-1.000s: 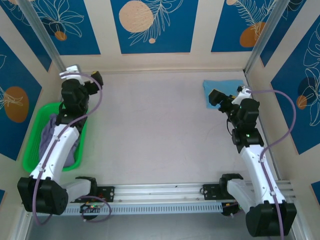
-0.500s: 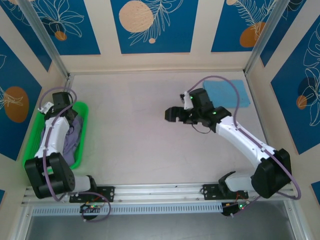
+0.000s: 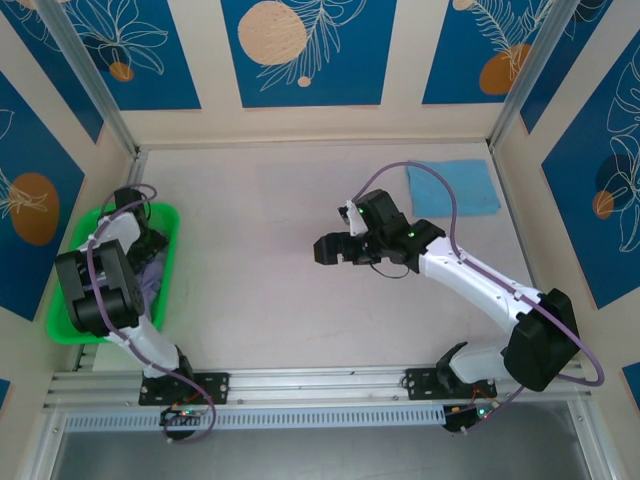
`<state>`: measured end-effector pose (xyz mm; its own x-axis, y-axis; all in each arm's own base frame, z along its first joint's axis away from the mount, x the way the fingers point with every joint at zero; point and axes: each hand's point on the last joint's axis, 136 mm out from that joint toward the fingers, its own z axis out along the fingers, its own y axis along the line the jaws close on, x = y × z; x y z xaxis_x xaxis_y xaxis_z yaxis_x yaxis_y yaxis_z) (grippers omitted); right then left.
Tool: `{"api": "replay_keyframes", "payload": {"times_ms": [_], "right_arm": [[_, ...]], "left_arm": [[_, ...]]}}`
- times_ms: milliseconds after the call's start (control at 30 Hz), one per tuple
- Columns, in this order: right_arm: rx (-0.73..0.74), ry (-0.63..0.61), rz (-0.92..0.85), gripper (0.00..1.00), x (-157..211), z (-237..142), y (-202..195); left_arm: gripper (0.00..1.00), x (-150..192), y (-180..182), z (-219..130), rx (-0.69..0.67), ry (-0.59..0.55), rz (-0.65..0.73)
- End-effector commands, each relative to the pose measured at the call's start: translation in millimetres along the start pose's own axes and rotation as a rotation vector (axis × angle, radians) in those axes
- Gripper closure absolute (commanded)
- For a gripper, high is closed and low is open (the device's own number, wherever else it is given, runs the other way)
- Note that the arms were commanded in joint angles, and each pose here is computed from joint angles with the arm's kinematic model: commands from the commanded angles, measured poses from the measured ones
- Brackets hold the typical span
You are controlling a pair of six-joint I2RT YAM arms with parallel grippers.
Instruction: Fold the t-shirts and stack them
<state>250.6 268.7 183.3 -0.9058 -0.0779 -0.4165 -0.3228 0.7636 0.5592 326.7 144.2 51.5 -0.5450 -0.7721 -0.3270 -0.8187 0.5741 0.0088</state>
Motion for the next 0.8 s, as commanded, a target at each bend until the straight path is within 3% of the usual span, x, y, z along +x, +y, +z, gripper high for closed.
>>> {"api": "replay_keyframes", "payload": {"times_ms": [0, 100, 233, 400, 600, 700, 767], "right_arm": [[0.023, -0.001, 0.028, 0.12, 5.6, -4.3, -2.9], [0.03, -0.013, 0.037, 0.12, 5.5, -7.4, -3.8], [0.056, -0.034, 0.04, 0.12, -0.7, -15.2, -3.8], [0.081, -0.086, 0.029, 0.12, -21.2, -34.0, 5.2], [0.133, -0.211, 0.009, 0.12, -54.1, -57.8, 11.2], [0.17, -0.283, 0.027, 0.12, -69.6, -71.9, 9.3], [0.204, -0.325, 0.051, 0.12, -77.9, -82.4, 4.7]], "left_arm": [[0.84, -24.8, 2.4, -21.1, -0.008, -0.083, 0.022], [1.0, -57.9, 9.0, -64.0, -0.008, -0.246, -0.032], [1.0, -100.0, -3.4, -150.5, 0.124, -0.469, -0.155], [1.0, -121.1, -59.3, -307.1, 0.416, -0.787, -0.089], [1.0, -74.6, -127.2, -460.0, 0.825, -0.91, 0.127], [1.0, -26.7, -165.2, -506.7, 1.024, -0.859, 0.274], [0.99, 12.6, -189.9, -518.0, 1.088, -0.797, 0.383]]}}
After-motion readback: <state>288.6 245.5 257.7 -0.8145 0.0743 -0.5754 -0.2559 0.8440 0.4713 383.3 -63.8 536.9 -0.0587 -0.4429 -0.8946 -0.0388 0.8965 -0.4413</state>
